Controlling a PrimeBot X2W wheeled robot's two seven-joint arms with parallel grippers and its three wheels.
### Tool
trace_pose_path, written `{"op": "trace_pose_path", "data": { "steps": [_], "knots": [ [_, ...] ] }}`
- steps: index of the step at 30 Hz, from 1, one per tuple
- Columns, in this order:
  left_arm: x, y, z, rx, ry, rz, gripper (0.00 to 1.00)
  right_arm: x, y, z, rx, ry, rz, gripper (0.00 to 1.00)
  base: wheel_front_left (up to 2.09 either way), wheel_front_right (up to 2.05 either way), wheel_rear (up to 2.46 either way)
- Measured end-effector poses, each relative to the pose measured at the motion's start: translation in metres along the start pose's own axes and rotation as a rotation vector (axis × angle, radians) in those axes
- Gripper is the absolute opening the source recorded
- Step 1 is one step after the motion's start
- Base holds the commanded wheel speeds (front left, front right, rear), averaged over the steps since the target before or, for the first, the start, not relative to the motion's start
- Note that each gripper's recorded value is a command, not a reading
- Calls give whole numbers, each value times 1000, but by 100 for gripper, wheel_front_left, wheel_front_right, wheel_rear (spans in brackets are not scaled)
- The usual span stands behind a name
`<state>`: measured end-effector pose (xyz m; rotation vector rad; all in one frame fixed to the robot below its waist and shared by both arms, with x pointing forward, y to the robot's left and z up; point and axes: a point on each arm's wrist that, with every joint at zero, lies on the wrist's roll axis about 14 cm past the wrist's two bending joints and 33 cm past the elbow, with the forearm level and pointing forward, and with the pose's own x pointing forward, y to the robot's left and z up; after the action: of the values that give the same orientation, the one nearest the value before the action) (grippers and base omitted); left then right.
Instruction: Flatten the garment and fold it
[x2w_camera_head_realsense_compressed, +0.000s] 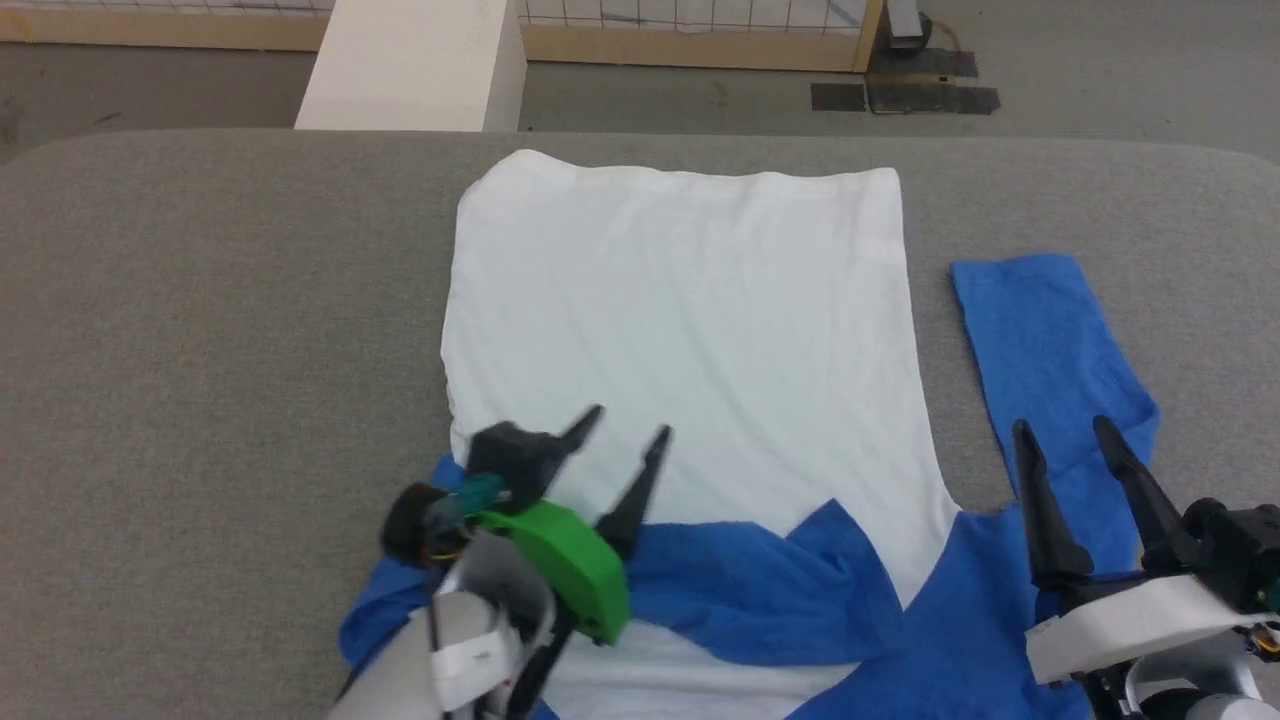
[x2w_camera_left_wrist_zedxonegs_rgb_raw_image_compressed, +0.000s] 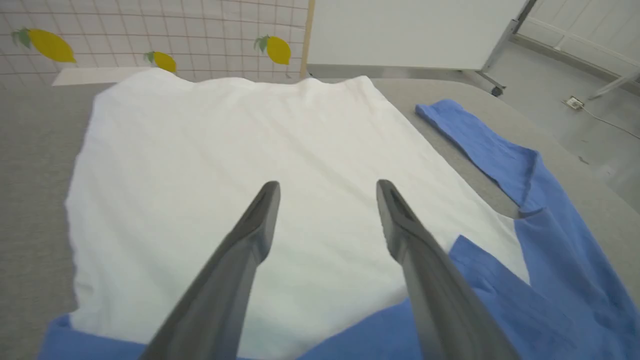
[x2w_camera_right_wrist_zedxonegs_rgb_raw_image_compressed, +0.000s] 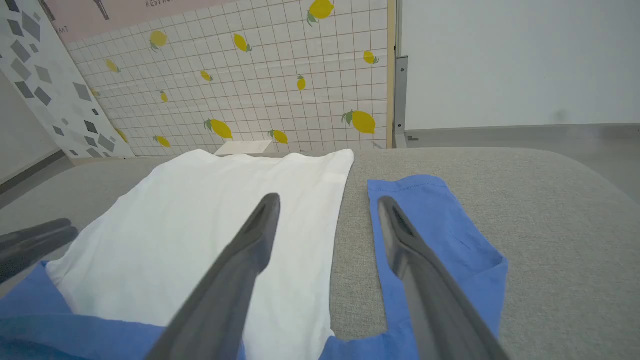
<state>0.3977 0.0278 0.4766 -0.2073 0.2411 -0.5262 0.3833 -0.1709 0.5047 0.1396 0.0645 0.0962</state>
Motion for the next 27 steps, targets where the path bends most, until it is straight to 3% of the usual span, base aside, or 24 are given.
{"op": "trace_pose_path", "data": {
  "steps": [4, 11, 18, 27],
  "knots": [
    [-34, 79, 39, 66, -212, 263, 100, 9, -18, 1, -27, 13, -48, 100, 0, 0, 0],
    [-67, 141, 45, 128, -268, 470, 100, 48, -55, -8, -55, 122, -141, 100, 0, 0, 0],
    [-71, 165, 69, 179, -356, 564, 100, 101, -107, -19, -26, 266, -242, 100, 0, 0, 0],
    [-62, 187, 42, 148, -306, 599, 100, 150, -129, -68, -8, 524, -272, 100, 0, 0, 0]
  ]
}}
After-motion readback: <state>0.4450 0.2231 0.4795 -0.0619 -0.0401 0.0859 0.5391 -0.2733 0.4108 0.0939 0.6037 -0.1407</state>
